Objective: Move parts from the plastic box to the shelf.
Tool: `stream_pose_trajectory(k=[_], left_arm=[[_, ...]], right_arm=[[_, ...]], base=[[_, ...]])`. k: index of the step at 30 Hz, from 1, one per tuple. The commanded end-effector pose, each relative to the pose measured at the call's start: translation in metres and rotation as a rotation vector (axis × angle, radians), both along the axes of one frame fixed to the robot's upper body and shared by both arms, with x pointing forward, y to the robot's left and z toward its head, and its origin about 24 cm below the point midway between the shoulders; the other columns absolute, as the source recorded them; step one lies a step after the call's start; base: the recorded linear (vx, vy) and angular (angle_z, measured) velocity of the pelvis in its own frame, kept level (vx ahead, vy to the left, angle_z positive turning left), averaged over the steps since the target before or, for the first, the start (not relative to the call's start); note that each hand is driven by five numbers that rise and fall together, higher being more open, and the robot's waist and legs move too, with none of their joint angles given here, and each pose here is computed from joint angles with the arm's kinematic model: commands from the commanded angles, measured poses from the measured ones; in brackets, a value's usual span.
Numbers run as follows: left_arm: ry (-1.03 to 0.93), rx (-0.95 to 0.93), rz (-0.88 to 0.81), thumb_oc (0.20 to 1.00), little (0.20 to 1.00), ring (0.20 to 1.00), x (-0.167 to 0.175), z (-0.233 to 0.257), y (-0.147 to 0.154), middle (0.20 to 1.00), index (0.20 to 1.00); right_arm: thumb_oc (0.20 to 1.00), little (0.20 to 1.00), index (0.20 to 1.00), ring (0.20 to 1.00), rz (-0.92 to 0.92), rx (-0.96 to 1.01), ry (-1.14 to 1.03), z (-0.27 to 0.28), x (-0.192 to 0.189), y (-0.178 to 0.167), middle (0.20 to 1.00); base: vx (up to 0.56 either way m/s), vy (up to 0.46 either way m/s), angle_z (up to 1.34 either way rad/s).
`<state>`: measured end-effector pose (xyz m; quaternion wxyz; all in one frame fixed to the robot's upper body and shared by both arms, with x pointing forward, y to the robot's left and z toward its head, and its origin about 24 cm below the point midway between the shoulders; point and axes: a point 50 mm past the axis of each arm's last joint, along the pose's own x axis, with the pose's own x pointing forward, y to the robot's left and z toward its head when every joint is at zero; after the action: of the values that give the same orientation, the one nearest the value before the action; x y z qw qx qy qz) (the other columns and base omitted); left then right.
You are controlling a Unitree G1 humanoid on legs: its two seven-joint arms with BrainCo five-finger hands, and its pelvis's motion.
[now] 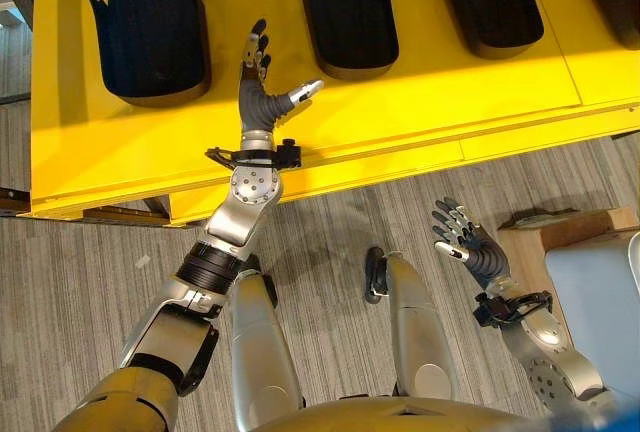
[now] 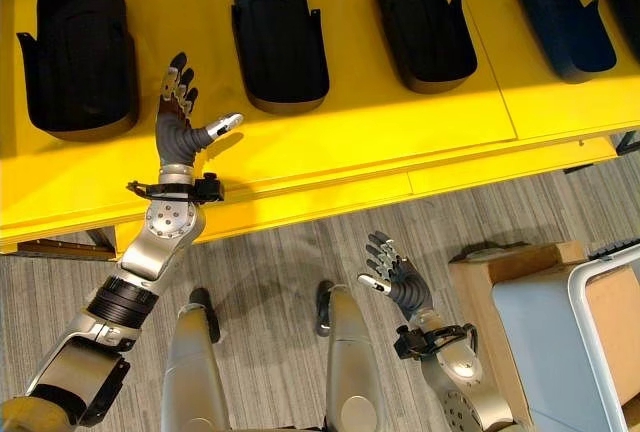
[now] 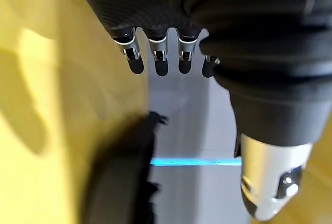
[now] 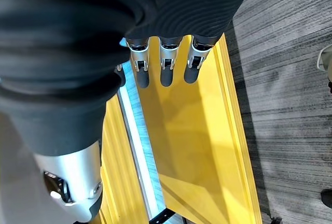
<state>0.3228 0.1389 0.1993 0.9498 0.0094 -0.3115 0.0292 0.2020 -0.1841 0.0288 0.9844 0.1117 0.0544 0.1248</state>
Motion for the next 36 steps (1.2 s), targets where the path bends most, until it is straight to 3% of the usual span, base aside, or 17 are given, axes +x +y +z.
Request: stream_pose_trajectory(k=[1,6,11,15,26,36], left_arm=[[-0.149,-0.066,-0.141,1.0,1.0,1.0,-0.016,0.024,-0.011,1.0,1.0],[-0.156,-0.164,-0.213,1.0,1.0,1.0,-0.038,0.017,0.012,1.0,1.0],[-0.014,-0.281,-0.226,1.0,1.0,1.0,-0.054,-0.02,0.044,1.0,1.0],[0.131,-0.238,-0.185,1.0,1.0,1.0,-0.075,-0.055,0.075,1.0,1.0],[0.431,-0.183,-0.239,1.0,1.0,1.0,-0.114,-0.113,0.09,1.0,1.0],[0.613,-0.213,-0.2,1.0,1.0,1.0,-0.128,-0.158,0.091,1.0,1.0]], right_arm=[[1.0,1.0,1.0,1.0,0.0,0.009,-0.117,0.021,0.001,-0.003,1.0],[1.0,1.0,1.0,1.0,-0.016,-0.003,-0.135,0.023,0.002,-0.005,1.0],[1.0,1.0,1.0,1.0,-0.024,-0.019,-0.159,0.026,0.008,-0.005,1.0],[1.0,1.0,1.0,1.0,-0.016,-0.023,-0.193,0.032,0.012,-0.007,1.0],[1.0,1.0,1.0,1.0,-0.012,-0.07,-0.166,0.028,0.002,-0.021,1.0],[1.0,1.0,1.0,1.0,-0.021,-0.082,-0.04,0.001,-0.008,-0.022,1.0]], base=[[0.01,-0.008,0.04],[-0.01,-0.002,0.04],[0.05,0.013,0.04],[0.08,0.025,0.11],[0.07,0.055,0.09],[0.05,0.049,0.0]])
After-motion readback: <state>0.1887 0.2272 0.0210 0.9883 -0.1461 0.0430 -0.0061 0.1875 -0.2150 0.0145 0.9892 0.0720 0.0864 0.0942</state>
